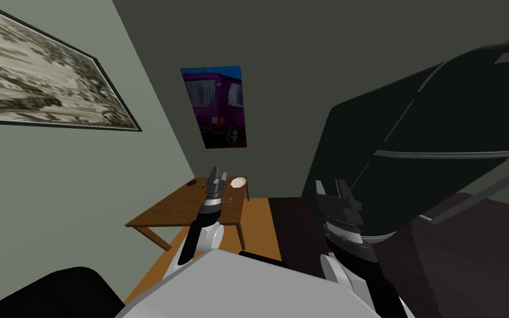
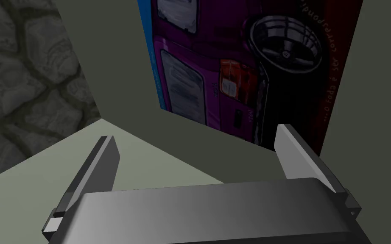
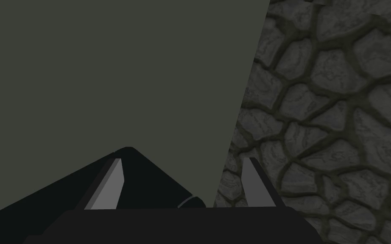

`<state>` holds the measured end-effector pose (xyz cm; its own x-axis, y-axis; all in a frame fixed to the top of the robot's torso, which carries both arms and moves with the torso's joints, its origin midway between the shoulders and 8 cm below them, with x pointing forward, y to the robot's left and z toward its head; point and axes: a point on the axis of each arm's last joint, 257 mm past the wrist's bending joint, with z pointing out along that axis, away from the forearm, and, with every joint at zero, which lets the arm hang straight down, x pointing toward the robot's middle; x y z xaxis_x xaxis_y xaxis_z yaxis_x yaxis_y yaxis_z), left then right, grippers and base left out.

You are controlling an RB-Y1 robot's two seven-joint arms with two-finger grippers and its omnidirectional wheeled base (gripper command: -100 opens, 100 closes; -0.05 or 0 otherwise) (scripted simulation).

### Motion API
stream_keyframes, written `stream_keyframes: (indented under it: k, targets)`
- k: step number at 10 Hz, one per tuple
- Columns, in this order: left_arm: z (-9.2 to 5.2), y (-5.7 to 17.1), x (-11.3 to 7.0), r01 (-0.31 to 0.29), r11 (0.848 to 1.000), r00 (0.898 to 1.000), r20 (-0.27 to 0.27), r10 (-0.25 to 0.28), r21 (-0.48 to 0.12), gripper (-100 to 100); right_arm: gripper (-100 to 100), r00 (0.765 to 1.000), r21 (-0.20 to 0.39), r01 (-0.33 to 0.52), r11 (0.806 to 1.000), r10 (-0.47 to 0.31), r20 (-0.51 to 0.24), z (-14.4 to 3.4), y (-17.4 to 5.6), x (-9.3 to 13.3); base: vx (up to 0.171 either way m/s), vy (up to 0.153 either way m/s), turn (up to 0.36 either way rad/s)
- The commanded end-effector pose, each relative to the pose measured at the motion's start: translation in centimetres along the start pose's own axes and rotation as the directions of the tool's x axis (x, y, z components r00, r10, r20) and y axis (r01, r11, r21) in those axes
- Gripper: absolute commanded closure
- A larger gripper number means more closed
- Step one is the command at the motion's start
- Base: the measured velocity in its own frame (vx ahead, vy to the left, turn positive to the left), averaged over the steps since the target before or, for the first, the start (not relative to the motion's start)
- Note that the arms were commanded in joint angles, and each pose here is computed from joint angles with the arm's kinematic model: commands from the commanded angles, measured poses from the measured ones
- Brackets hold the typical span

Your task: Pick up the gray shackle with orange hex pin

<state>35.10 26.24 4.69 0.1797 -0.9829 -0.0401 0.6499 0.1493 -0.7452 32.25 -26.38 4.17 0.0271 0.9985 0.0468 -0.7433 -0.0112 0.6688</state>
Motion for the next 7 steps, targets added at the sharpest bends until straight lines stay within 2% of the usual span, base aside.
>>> stream_keyframes:
  k: [1, 3, 5, 7]
  targets:
    - [-0.1, 0.7, 0.3, -0.011, 1.0, 0.999, -0.031, 0.011, -0.021, -100, 0, 1.0, 0.0, 0.0, 1.0, 0.0, 0.0, 0.0, 0.0, 0.0, 0.005, -0.012, -0.001]
    - [-0.4, 2.3, 0.7, -0.028, 0.997, 0.997, -0.074, 0.023, -0.069, -100, 0, 1.0, 0.0, 0.0, 1.0, 0.0, 0.0, 0.0, 0.0, 0.0, 0.012, -0.034, 0.001]
    - [-0.8, 4.7, 0.8, -0.044, 0.989, 0.994, -0.109, 0.029, -0.141, -100, 0, 1.0, 0.0, 0.0, 1.0, 0.0, 0.0, 0.0, 0.0, 0.0, 0.019, -0.047, 0.0]
    - [-1.1, 6.1, 0.7, -0.052, 0.981, 0.992, -0.122, 0.029, -0.185, -100, 0, 1.0, 0.0, 0.0, 1.0, 0.0, 0.0, 0.0, 0.0, 0.0, 0.024, -0.057, 0.002]
